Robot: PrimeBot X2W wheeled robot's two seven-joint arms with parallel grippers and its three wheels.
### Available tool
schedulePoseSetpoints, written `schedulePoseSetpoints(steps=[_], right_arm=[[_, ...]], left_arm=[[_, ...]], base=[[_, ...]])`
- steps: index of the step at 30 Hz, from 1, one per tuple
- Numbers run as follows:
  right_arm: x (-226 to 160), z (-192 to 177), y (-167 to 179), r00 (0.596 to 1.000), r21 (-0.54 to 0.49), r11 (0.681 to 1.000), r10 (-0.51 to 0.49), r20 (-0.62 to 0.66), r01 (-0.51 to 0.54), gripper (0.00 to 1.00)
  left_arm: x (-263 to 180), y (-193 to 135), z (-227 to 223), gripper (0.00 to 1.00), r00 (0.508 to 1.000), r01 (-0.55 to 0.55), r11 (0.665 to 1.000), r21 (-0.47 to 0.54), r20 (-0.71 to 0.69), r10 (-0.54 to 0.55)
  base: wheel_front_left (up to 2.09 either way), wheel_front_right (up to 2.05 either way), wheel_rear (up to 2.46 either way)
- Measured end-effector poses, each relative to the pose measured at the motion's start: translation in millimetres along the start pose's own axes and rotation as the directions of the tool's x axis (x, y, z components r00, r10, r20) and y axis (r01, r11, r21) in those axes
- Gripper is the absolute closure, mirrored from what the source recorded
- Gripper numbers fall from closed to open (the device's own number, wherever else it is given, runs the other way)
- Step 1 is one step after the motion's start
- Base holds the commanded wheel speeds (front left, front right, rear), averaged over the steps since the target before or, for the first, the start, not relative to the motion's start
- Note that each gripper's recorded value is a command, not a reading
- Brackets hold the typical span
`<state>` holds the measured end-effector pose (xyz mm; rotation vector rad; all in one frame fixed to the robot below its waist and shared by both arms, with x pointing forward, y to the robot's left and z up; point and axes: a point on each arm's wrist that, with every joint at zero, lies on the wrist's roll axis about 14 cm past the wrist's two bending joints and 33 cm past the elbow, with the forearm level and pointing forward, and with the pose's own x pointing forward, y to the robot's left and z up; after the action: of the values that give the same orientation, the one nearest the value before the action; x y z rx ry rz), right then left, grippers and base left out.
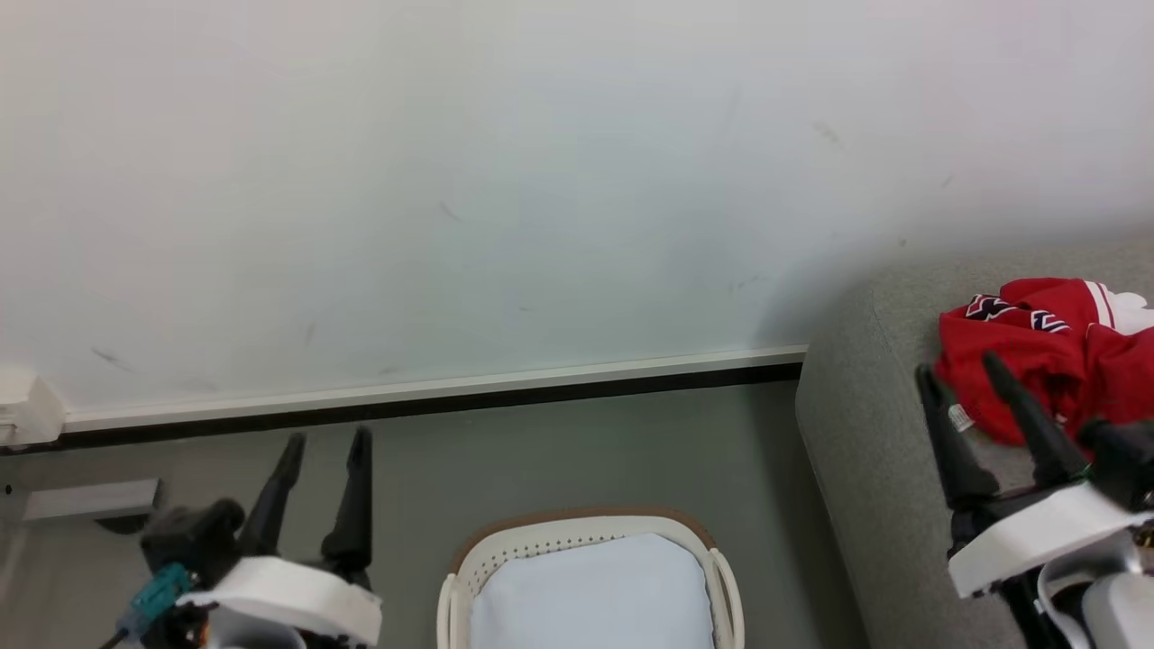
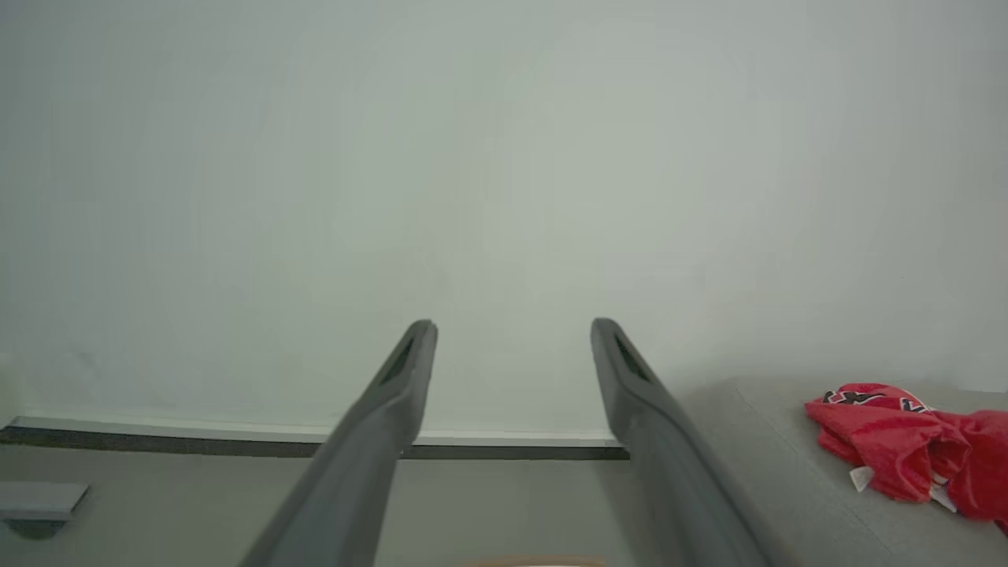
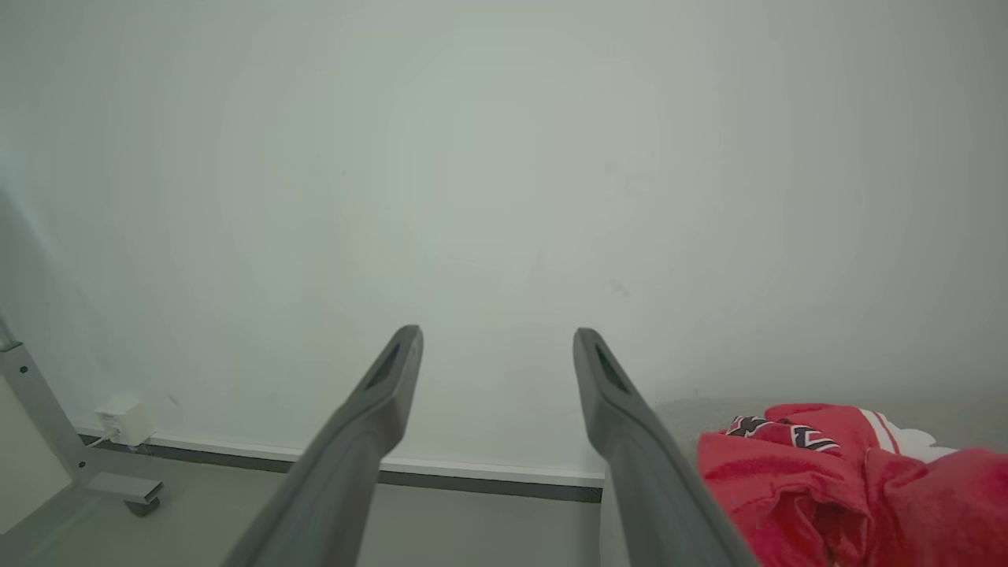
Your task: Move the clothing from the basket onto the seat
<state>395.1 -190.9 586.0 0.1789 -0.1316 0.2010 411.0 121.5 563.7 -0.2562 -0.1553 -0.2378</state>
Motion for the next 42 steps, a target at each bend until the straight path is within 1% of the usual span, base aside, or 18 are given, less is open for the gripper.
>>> schedulePoseSetpoints(steps=[2,3,5,7,9,12,16,20,22,29,32,42], right_arm=[[-5.1,-10.2,9.3,1.000,0.021,1.000,0.009,0.014,-0.010,0.00],[-8.0,-15.5,12.9,1.000,0.024,1.000,0.012,0.017,-0.013,0.00],[-13.8,-27.6,23.2,0.999,0.067,0.998,0.018,0.026,-0.019,0.00],[-18.8,-39.3,31.6,0.999,0.062,0.998,0.030,0.020,-0.032,0.00],[-22.3,-49.0,35.1,1.000,0.092,0.996,0.017,0.016,-0.018,0.00],[-27.4,-66.5,38.7,1.000,0.101,0.995,0.005,-0.024,-0.003,0.00],[-26.5,-66.8,44.9,1.000,0.104,0.995,0.004,-0.015,-0.003,0.00],[-35.6,-88.9,53.0,0.997,0.117,0.993,0.019,-0.081,-0.009,0.00],[-35.0,-91.3,57.4,0.996,0.123,0.992,0.029,-0.087,-0.018,0.00],[-36.7,-104.8,52.0,0.991,0.124,0.992,0.012,-0.130,0.004,0.00],[-34.1,-104.4,51.4,0.992,0.136,0.991,0.001,-0.125,0.017,0.00],[-28.2,-101.8,53.8,0.993,0.138,0.990,0.004,-0.115,0.012,0.00]], left_arm=[[-11.3,12.3,-12.7,0.00,0.999,-0.038,0.999,0.012,-0.034,0.038],[-15.4,17.5,-16.3,0.00,0.998,-0.053,0.998,0.038,-0.042,0.054],[-19.8,29.9,-15.2,0.00,0.996,-0.083,0.991,0.105,-0.033,0.087],[-29.5,38.0,-24.8,0.00,0.991,-0.120,0.986,0.116,-0.053,0.126],[-36.7,39.2,-30.8,0.00,0.988,-0.129,0.984,0.121,-0.063,0.138],[-43.4,44.8,-34.2,0.00,0.985,-0.152,0.980,0.125,-0.064,0.161],[-53.5,49.5,-44.1,0.00,0.979,-0.173,0.976,0.134,-0.085,0.185],[-62.2,53.3,-55.3,0.00,0.972,-0.186,0.974,0.132,-0.116,0.202],[-63.7,54.8,-56.1,0.00,0.972,-0.188,0.972,0.141,-0.118,0.205],[-63.6,62.4,-57.9,0.00,0.966,-0.209,0.967,0.147,-0.121,0.227],[-63.0,63.2,-58.6,0.00,0.966,-0.210,0.967,0.147,-0.122,0.228],[-62.9,64.8,-58.0,0.00,0.966,-0.208,0.967,0.147,-0.121,0.227]], base=[[0.00,0.00,0.00],[0.00,0.00,0.00],[0.00,0.00,0.00],[0.00,0.00,0.00],[0.00,0.00,0.00],[0.00,0.00,0.00],[0.00,0.00,0.00],[0.00,0.00,0.00],[0.00,0.00,0.00],[0.00,0.00,0.00],[0.00,0.00,0.00],[0.00,0.00,0.00]])
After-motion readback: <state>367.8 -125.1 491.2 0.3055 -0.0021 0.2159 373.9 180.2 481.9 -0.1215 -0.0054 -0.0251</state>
